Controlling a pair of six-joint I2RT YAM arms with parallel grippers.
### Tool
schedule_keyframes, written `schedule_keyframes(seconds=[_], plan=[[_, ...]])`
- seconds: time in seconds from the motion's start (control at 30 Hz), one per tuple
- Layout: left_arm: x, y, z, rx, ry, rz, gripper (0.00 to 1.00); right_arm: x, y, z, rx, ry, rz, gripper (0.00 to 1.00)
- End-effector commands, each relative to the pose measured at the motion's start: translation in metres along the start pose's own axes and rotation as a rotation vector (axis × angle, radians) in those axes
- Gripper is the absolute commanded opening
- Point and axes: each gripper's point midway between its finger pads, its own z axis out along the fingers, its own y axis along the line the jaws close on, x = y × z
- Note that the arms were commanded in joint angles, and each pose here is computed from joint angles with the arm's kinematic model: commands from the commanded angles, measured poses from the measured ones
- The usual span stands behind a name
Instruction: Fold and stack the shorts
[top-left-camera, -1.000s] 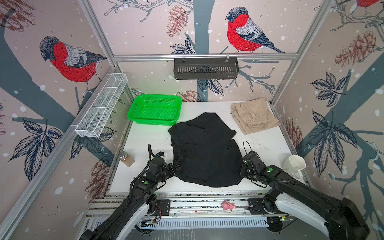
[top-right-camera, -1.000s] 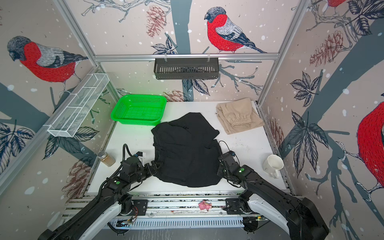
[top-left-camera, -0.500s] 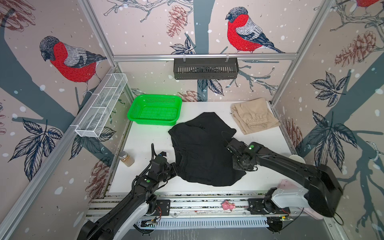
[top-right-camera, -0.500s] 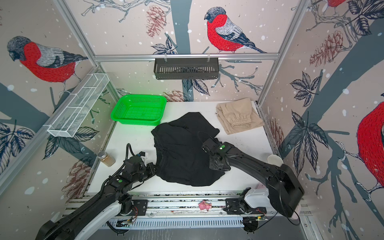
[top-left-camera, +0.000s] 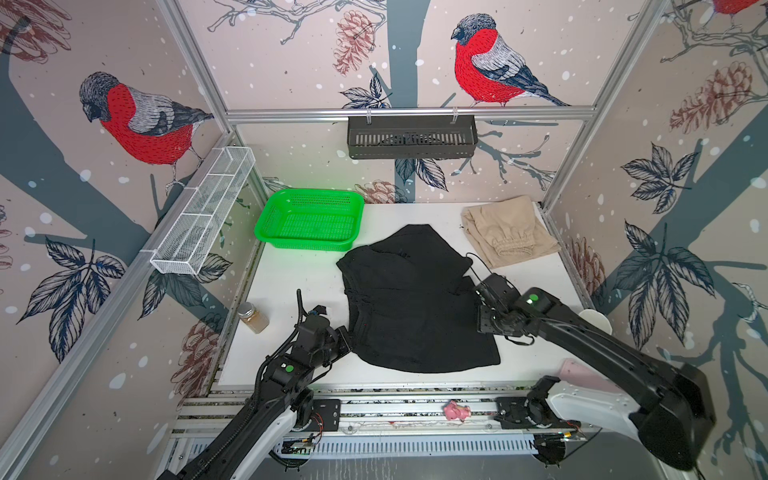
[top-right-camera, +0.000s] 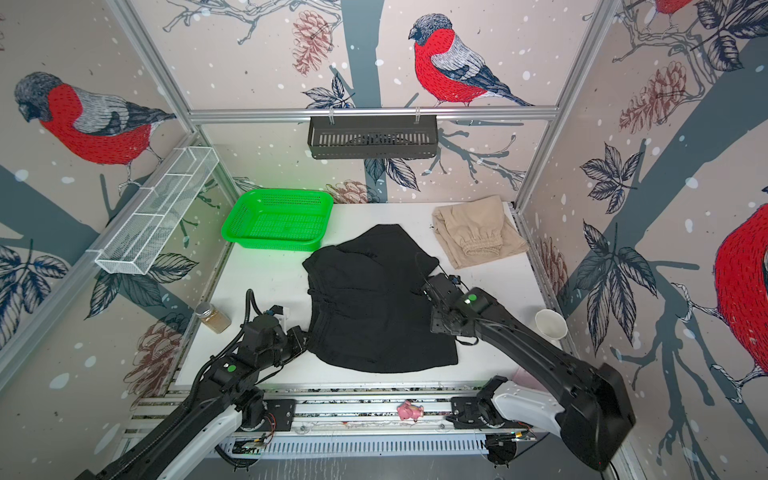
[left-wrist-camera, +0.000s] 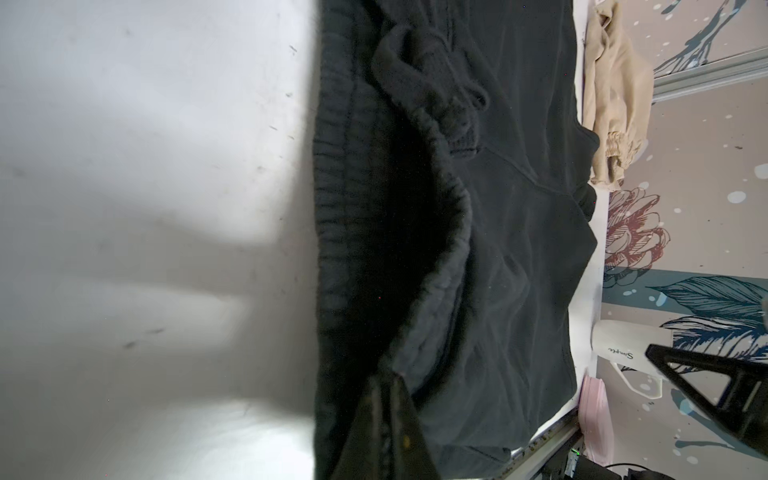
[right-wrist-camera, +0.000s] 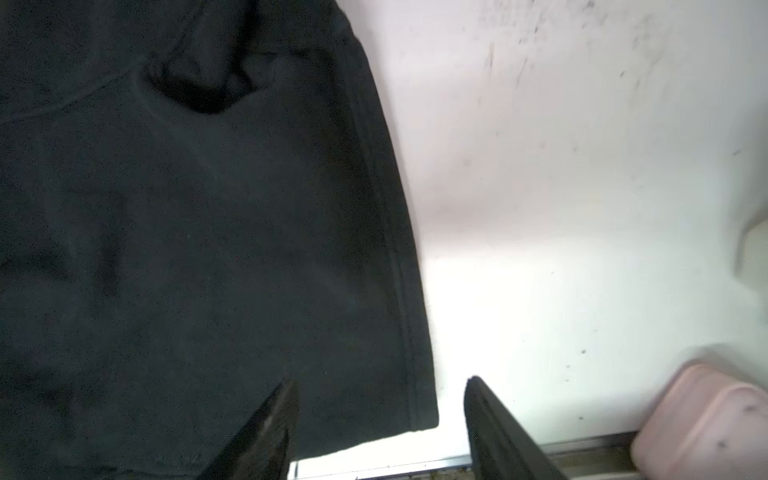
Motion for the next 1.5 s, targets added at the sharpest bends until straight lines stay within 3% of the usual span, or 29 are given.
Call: schedule_keyframes(seconds=[0.0, 0.47, 0.63, 0.77, 0.83, 0.93, 1.13, 1.33, 1.47], plan=[[-0.004, 0.002, -0.002, -0.022, -0.024, -0.027, 0.00, 0.031, 0.003, 0.016, -0.116, 0.063, 0.136, 0.65], [-0.011, -0.007, -0.010, -0.001, -0.054, -0.016, 0.00, 0.078, 0.009, 0.038, -0.259, 0.101, 0.366, 0.70], [-0.017, -0.010, -0.015, -0.007, -0.080, -0.005, 0.00, 0.086, -0.008, 0.046, -0.192, 0.103, 0.379, 0.74], [-0.016, -0.010, -0.016, 0.002, -0.084, -0.002, 0.00, 0.079, -0.020, 0.053, -0.166, 0.030, 0.395, 0.74], [-0.017, -0.012, -0.017, 0.012, -0.091, 0.005, 0.00, 0.071, -0.017, 0.057, -0.208, -0.019, 0.424, 0.70], [-0.021, -0.016, -0.021, 0.034, -0.119, 0.020, 0.00, 0.061, -0.016, 0.058, -0.232, -0.081, 0.449, 0.55], [-0.034, -0.032, -0.034, 0.073, -0.181, 0.044, 0.00, 0.028, -0.027, 0.023, -0.176, -0.233, 0.403, 0.04], [-0.056, -0.061, -0.065, 0.025, -0.224, 0.123, 0.00, -0.015, -0.039, -0.045, -0.019, -0.378, 0.262, 0.03], [-0.070, -0.089, -0.087, 0.021, -0.232, 0.187, 0.00, -0.054, -0.031, -0.104, 0.017, -0.519, 0.161, 0.02]])
